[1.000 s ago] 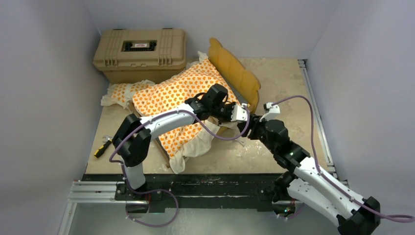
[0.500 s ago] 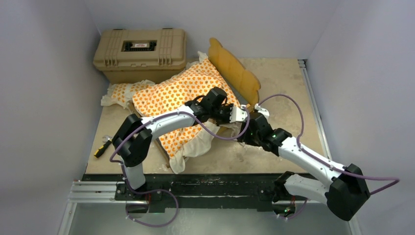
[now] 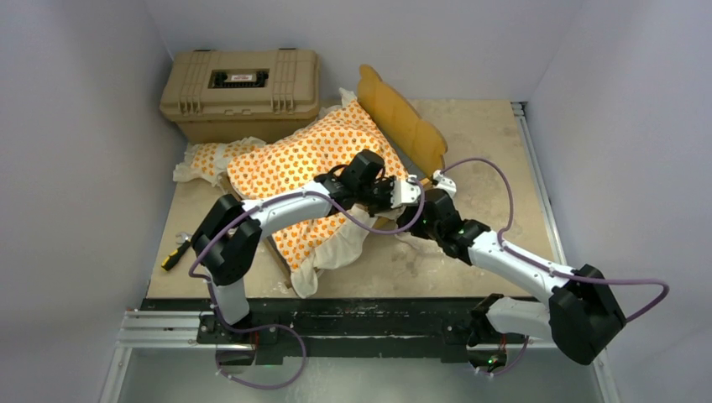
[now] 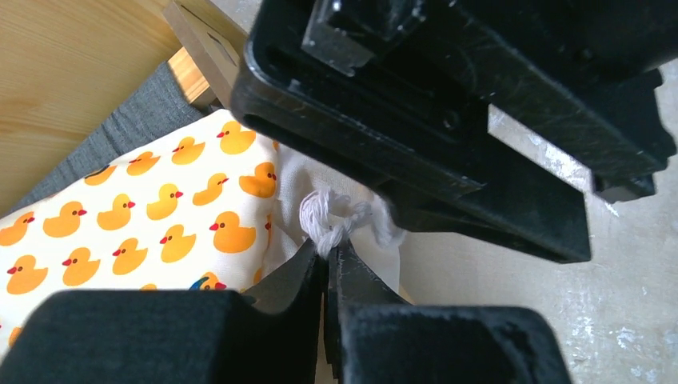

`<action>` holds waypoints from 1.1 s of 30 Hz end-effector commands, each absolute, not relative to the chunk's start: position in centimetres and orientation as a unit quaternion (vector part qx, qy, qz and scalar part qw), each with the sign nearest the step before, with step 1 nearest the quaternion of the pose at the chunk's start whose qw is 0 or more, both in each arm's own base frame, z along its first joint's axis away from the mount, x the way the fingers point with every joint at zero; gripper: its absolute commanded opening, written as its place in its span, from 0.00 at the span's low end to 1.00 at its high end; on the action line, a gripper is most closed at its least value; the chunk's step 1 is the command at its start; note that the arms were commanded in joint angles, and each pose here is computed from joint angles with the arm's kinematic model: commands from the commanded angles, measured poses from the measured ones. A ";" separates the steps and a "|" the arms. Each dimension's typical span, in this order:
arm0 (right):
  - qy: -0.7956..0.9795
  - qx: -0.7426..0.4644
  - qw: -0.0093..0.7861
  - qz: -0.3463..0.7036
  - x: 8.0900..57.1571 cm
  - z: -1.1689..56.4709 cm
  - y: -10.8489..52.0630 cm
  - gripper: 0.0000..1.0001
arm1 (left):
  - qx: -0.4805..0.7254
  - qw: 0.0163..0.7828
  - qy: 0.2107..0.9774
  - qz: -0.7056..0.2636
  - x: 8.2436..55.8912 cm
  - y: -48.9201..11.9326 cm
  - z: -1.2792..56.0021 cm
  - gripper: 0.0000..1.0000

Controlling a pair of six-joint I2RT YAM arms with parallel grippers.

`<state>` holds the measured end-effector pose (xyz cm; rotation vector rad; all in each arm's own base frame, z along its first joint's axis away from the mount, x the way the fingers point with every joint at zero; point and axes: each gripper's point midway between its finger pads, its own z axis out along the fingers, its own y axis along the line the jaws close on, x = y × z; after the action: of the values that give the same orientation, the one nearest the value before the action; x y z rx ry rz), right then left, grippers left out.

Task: Set up the pet bed
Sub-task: Tie the ropes to the bed frame.

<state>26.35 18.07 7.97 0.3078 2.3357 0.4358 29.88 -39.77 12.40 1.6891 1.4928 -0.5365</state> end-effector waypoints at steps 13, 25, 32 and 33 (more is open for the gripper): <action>0.925 0.145 0.331 0.120 22.5 6.6 14.6 0.54 | 0.633 0.478 0.576 -0.198 30.8 -40.8 15.8 0.00; 0.918 0.283 0.275 0.050 20.7 5.5 11.3 0.65 | 0.604 0.518 0.571 -0.205 30.9 -40.7 17.2 0.00; 0.891 0.312 0.302 0.134 23.2 6.8 13.4 0.61 | 0.596 0.533 0.566 -0.200 31.1 -40.6 18.0 0.00; 0.891 0.315 0.297 0.134 23.5 6.6 13.7 0.60 | 0.595 0.535 0.566 -0.200 31.1 -40.6 18.2 0.00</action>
<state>21.72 12.36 6.48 0.7473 2.4044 0.2904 30.62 -40.31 14.23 1.5038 1.4269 -0.4778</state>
